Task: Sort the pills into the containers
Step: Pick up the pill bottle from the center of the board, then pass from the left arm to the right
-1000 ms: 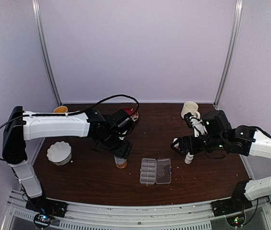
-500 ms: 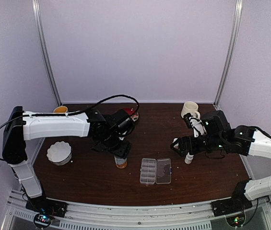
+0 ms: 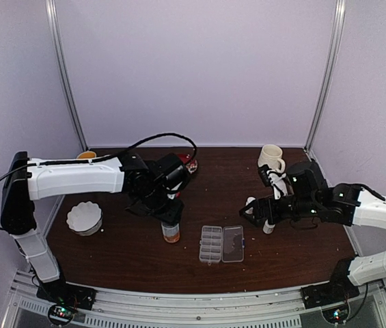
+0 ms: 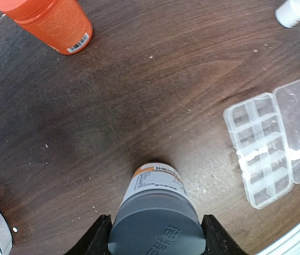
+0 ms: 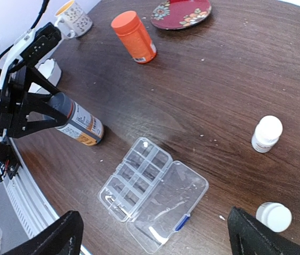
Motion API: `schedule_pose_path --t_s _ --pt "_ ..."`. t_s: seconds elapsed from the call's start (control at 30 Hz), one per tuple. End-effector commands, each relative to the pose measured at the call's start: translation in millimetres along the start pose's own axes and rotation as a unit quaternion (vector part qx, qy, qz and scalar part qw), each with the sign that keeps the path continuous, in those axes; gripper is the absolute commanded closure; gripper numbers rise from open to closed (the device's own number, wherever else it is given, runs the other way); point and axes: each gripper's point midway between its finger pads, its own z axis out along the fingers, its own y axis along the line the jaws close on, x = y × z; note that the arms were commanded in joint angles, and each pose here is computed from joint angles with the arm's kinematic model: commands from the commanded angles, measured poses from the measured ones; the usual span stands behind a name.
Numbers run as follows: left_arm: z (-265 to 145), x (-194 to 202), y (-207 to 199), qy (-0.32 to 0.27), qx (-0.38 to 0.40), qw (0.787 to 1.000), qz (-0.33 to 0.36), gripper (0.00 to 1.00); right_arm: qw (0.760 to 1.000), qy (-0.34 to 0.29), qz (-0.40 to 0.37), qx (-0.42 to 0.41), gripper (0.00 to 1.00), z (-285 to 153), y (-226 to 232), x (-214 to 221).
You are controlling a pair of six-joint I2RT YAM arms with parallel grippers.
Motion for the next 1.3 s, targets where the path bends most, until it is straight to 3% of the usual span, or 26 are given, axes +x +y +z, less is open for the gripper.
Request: schedule_pose_path --t_s 0.0,0.1,0.23,0.37,0.6,0.9,1.17,1.27 --pt "-59.0 -23.2 -29.6 -0.044 0.098 0.994 0.018 0.7 0.989 -0.048 -0.05 -0.129 0.03 -12.1 55.4 -11.4" --pt "-85.9 -26.2 -44.1 -0.054 0.154 0.986 0.029 0.71 0.974 -0.087 -0.1 -0.182 0.03 -25.0 87.0 -15.0" --pt "-123.8 -28.0 -62.1 -0.068 0.227 0.97 0.048 0.71 0.967 -0.144 -0.118 -0.175 0.04 -30.0 100.6 -25.8" --pt "-161.5 -25.7 -81.2 -0.079 0.301 0.948 0.075 0.71 0.933 -0.193 -0.192 -0.235 0.01 -47.2 127.5 -23.7" --pt "-209.3 -22.1 -97.5 -0.12 0.38 0.91 0.114 0.72 0.91 -0.143 -0.267 -0.282 0.02 -44.7 161.3 -22.4" --pt "-223.4 -21.4 -104.1 -0.136 0.402 0.892 0.155 0.76 0.887 -0.1 -0.301 -0.334 0.05 -29.7 198.8 -13.1" --pt "-222.6 -20.9 -105.9 -0.135 0.404 0.89 0.162 0.76 0.886 -0.074 -0.317 -0.331 0.2 -10.7 208.7 -12.0" --pt "-221.0 -21.8 -104.8 -0.136 0.4 0.892 0.161 0.76 0.888 -0.077 -0.319 -0.322 0.3 -6.8 209.2 -14.5"
